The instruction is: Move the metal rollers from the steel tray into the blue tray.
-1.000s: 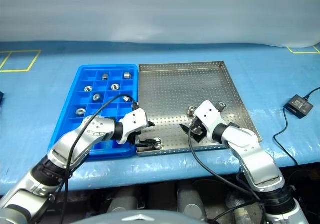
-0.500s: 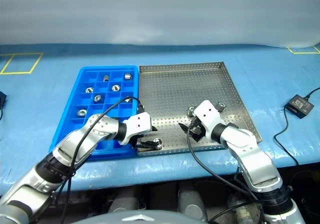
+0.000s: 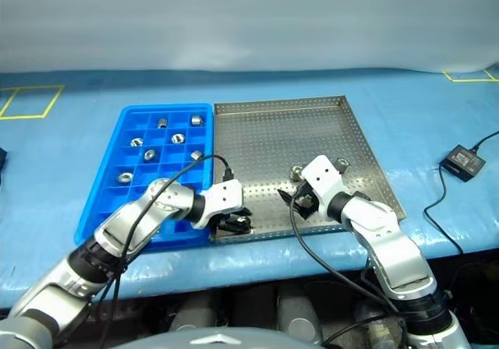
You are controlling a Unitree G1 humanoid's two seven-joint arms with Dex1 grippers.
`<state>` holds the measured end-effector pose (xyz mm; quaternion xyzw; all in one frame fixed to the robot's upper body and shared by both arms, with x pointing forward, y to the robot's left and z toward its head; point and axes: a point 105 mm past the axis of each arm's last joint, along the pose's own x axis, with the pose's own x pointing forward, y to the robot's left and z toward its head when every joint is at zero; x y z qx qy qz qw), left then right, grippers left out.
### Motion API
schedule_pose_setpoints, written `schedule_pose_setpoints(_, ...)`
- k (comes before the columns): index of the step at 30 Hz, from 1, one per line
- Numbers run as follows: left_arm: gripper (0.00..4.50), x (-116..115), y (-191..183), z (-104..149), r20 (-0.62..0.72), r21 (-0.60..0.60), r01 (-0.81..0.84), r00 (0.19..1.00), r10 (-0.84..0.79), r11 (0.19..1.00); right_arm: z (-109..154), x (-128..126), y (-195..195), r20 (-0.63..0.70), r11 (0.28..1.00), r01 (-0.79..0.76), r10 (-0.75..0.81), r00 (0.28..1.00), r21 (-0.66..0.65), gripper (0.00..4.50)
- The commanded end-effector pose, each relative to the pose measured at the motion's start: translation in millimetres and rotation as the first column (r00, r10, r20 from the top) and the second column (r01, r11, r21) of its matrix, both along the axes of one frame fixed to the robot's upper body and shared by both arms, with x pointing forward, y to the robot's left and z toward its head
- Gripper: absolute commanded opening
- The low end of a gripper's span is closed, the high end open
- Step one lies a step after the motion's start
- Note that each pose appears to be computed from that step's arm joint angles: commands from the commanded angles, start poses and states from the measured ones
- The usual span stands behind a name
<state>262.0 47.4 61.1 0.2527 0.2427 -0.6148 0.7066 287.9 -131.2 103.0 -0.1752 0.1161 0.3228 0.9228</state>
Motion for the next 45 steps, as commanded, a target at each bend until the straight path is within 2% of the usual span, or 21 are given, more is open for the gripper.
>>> schedule_pose_setpoints(1,0.65,0.1,5.4,-3.3,-0.022,0.009,-0.019,1.000,0.019,1.000,16.9,1.8,-0.7,0.071,1.000,0.005,-0.005,0.997,0.003,4.50)
schedule_pose_setpoints(2,0.65,0.2,5.9,-2.5,-0.021,0.008,-0.018,1.000,0.018,1.000,17.3,2.2,-0.8,0.073,1.000,0.006,-0.006,0.997,0.003,4.50)
schedule_pose_setpoints(5,0.08,6.7,6.7,3.7,0.002,-0.015,-0.048,0.999,0.049,0.999,16.6,3.2,-0.7,0.072,1.000,0.006,-0.006,0.997,0.000,4.50)
schedule_pose_setpoints(6,0.03,10.3,5.2,8.5,0.006,-0.045,-0.070,0.997,0.070,0.997,16.3,3.6,-0.5,0.072,1.000,0.006,-0.006,0.997,-0.001,4.50)
schedule_pose_setpoints(11,0.03,24.2,2.2,26.3,0.040,-0.140,-0.151,0.987,0.158,0.979,16.3,4.7,0.3,0.073,1.000,0.006,-0.005,0.997,-0.002,4.50)
schedule_pose_setpoints(15,0.03,37.8,4.5,62.5,0.068,-0.306,-0.239,0.960,0.271,0.922,16.3,4.3,2.1,0.072,1.000,-0.004,0.004,0.997,-0.002,4.50)
schedule_pose_setpoints(21,0.03,40.8,34.9,103.3,0.090,-0.446,-0.368,0.888,0.450,0.816,11.8,0.4,17.6,0.045,0.997,-0.077,0.076,0.996,0.020,4.50)
schedule_pose_setpoints(24,0.03,37.2,65.2,112.1,0.138,-0.460,-0.467,0.803,0.580,0.755,18.4,-8.1,42.9,0.039,0.975,-0.190,0.187,0.982,0.117,4.50)
schedule_pose_setpoints(27,0.03,28.3,100.8,117.7,0.196,-0.457,-0.591,0.662,0.724,0.665,24.1,-20.9,69.7,0.033,0.930,-0.323,0.323,0.946,0.175,4.50)
schedule_pose_setpoints(32,0.03,9.8,152.4,120.0,0.190,-0.495,-0.770,0.356,0.915,0.402,22.2,-12.4,75.1,0.026,0.927,-0.335,0.335,0.942,0.170,4.50)
schedule_pose_setpoints(33,0.03,6.4,158.2,117.5,0.191,-0.489,-0.790,0.317,0.929,0.370,21.5,-11.6,75.2,0.022,0.926,-0.338,0.339,0.940,0.165,4.50)
schedule_pose_setpoints(45,0.03,-32.6,200.1,69.7,0.202,-0.317,-0.933,0.110,0.973,0.171,21.1,-1.6,72.3,0.015,0.931,-0.340,0.341,0.940,0.133,4.50)
